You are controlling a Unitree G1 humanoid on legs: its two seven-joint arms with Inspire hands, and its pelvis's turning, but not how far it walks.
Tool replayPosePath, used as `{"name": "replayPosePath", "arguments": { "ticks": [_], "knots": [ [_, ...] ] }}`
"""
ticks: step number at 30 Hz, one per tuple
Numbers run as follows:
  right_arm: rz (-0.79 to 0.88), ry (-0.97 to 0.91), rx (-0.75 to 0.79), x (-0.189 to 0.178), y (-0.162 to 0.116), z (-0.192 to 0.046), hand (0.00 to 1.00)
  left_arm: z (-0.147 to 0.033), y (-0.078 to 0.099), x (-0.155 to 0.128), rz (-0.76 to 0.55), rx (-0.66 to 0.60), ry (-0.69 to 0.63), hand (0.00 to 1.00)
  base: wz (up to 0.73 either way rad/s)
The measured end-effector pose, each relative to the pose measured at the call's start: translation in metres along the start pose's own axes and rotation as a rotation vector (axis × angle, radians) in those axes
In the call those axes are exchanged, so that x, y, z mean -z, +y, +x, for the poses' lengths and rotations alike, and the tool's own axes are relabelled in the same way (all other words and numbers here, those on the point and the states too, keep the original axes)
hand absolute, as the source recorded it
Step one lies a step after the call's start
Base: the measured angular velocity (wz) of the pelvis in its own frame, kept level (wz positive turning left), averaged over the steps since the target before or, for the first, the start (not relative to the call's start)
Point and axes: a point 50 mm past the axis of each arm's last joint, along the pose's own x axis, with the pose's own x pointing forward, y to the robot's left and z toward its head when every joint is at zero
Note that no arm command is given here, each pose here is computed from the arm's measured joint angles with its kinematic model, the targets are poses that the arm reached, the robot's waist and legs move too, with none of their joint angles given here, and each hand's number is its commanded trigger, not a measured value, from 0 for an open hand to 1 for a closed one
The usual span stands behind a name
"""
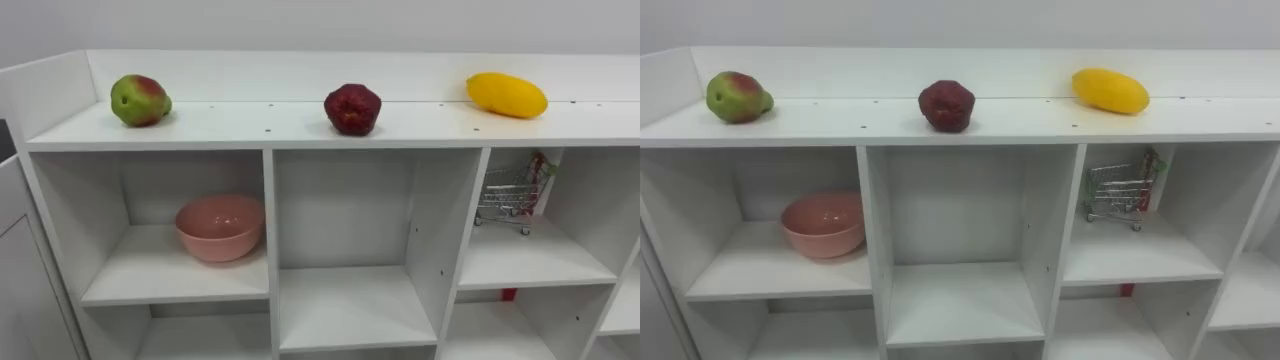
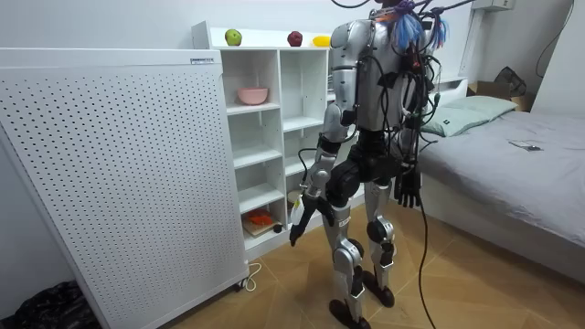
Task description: Arrange fruit in the closet
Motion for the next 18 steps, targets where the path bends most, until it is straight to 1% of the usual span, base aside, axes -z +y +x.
{"name": "replayPosePath", "arguments": {
  "ticks": [10, 14, 18],
  "knots": [
    [0.011, -0.005, 0.000, -0.001, 0.000, 0.000, 0.00, -0.001, -0.006, 0.010, -0.028, 0.027, 0.032, 0.00, 0.00],
    [0.065, -0.019, 0.028, -0.002, -0.002, 0.000, 0.00, -0.001, -0.006, 0.011, -0.030, 0.025, 0.036, 0.00, 0.00],
    [0.185, -0.046, 0.085, -0.006, -0.010, -0.001, 0.00, -0.001, -0.002, 0.007, -0.045, 0.004, 0.009, 0.00, 0.00]
  ]
}}
